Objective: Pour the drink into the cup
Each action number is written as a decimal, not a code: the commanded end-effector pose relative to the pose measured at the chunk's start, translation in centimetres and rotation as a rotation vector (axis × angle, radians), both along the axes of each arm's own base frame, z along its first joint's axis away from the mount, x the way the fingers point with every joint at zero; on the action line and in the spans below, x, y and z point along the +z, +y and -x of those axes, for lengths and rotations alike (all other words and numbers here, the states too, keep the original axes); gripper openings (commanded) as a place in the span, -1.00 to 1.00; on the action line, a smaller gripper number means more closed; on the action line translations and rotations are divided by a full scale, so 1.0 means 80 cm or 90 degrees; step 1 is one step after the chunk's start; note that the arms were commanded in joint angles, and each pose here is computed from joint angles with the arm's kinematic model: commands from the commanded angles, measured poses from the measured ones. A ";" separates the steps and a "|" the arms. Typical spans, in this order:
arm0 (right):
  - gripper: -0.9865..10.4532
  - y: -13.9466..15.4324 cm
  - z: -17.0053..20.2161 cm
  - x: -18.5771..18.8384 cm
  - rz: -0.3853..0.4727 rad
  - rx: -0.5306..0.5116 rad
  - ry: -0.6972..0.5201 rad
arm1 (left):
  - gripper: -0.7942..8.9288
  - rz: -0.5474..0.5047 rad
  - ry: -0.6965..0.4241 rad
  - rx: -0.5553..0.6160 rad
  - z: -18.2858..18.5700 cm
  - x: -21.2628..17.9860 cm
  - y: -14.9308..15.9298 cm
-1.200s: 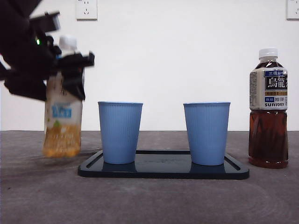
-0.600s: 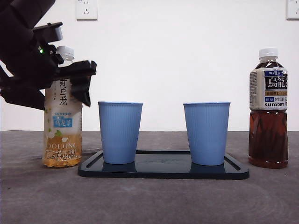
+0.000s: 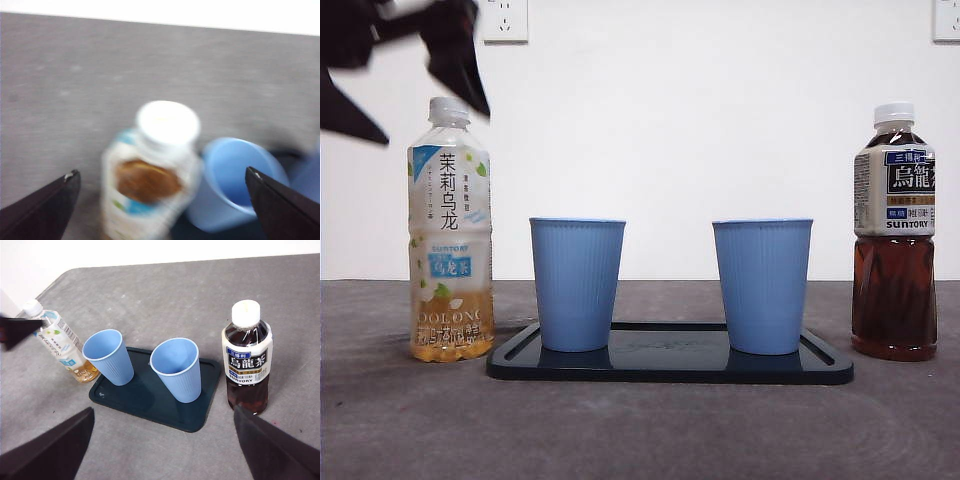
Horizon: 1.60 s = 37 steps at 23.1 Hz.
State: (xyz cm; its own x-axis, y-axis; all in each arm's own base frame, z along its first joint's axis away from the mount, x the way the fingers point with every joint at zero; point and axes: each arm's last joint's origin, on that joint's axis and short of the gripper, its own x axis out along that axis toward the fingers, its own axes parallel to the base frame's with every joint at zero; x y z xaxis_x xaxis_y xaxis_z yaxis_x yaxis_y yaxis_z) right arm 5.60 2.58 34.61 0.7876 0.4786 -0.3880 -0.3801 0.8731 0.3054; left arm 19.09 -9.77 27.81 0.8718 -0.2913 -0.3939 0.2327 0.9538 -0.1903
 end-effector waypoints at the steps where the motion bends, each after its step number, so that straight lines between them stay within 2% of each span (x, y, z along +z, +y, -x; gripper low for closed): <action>1: -0.05 0.001 0.000 0.004 -0.005 0.011 -0.010 | 0.25 0.047 -0.001 -0.110 0.033 0.025 0.005; 3: -0.05 0.003 0.002 0.004 -0.014 0.056 -0.009 | 0.25 0.078 0.005 -0.197 0.067 0.037 0.015; 6: -0.06 0.007 0.005 0.005 -0.025 0.163 -0.016 | 0.24 0.125 -0.018 -0.296 0.113 0.052 0.034; 8: -0.06 0.009 0.007 0.004 -0.033 0.209 -0.011 | 0.24 0.147 -0.045 -0.340 0.136 0.059 0.045; 9: -0.06 0.009 0.008 0.003 -0.033 0.211 -0.006 | 0.24 0.154 -0.057 -0.351 0.144 0.061 0.049; 15: -0.06 0.009 0.008 0.002 -0.031 0.209 -0.001 | 0.20 0.158 -0.104 -0.357 0.164 0.066 0.062; 16: -0.10 0.009 0.008 0.002 -0.030 0.209 -0.003 | -0.10 0.151 -0.103 -0.358 0.164 0.065 0.062; 17: -0.37 0.009 0.008 0.002 -0.029 0.210 -0.004 | -0.57 0.143 -0.099 -0.360 0.164 0.063 0.062; 18: -0.86 0.009 0.008 0.002 -0.021 0.214 -0.010 | -0.77 0.131 -0.097 -0.361 0.164 0.062 0.062; 19: -0.79 0.009 0.008 0.003 -0.016 0.216 -0.018 | -0.79 0.127 -0.093 -0.360 0.164 0.061 0.062; 32: -0.80 0.009 0.008 0.003 -0.019 0.216 -0.018 | -0.79 0.129 -0.094 -0.358 0.165 0.059 0.063; 35: -0.80 0.009 0.008 0.003 -0.019 0.216 -0.018 | -0.79 0.128 -0.100 -0.322 0.157 0.052 0.066; 37: -0.80 0.009 0.008 0.003 -0.019 0.216 -0.018 | -0.79 0.130 -0.136 -0.280 0.147 0.040 0.069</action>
State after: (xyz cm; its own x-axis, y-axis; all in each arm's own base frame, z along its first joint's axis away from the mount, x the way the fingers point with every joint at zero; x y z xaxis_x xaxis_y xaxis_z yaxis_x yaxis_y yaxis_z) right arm 4.97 3.27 34.56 0.5901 0.7210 -0.3634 -0.6403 0.6920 0.3333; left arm 6.97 -4.24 31.35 0.6945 -0.7082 -0.1268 0.6575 0.6963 -0.2880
